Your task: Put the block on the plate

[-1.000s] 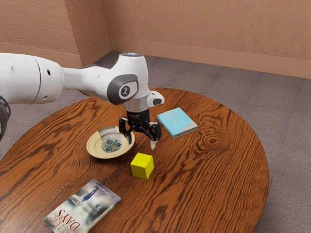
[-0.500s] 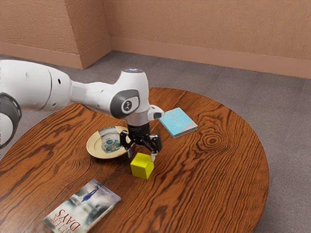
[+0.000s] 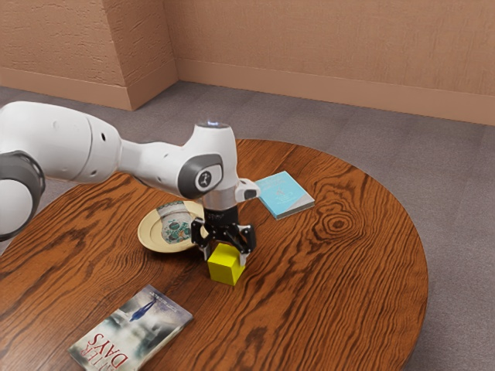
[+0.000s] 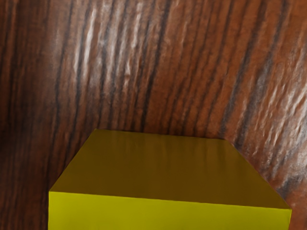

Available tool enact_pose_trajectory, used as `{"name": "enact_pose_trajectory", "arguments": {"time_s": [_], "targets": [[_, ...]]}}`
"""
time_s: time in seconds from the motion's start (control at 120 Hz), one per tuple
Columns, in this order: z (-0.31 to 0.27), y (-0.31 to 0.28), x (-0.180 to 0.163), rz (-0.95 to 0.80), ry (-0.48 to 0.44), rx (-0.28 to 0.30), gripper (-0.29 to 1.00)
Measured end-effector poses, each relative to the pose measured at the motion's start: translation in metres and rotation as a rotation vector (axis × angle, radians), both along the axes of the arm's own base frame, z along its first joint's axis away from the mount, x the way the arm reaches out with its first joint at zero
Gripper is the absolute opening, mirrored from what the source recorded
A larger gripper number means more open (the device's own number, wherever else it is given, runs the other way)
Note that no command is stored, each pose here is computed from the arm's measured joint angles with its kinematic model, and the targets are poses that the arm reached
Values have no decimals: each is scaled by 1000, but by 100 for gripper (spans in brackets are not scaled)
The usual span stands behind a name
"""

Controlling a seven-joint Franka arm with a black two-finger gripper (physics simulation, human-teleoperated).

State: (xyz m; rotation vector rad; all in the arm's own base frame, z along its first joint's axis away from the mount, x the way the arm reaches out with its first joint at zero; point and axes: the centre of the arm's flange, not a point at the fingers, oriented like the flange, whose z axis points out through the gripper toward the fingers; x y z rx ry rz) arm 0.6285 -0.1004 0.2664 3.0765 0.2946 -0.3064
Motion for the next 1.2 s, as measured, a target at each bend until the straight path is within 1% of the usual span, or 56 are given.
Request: {"name": "enact_pose_trajectory", "arguments": {"time_s": [0.133, 0.417, 0.625, 0.9, 1.2], "targets": [[-4, 0, 0, 6, 3, -5, 63], [-5, -1, 0, 17, 5, -14, 48], [-3, -1, 0, 20, 2, -12, 40], [13, -2, -2, 21, -17, -7, 38], [63, 2, 3, 17, -92, 5, 38]]}}
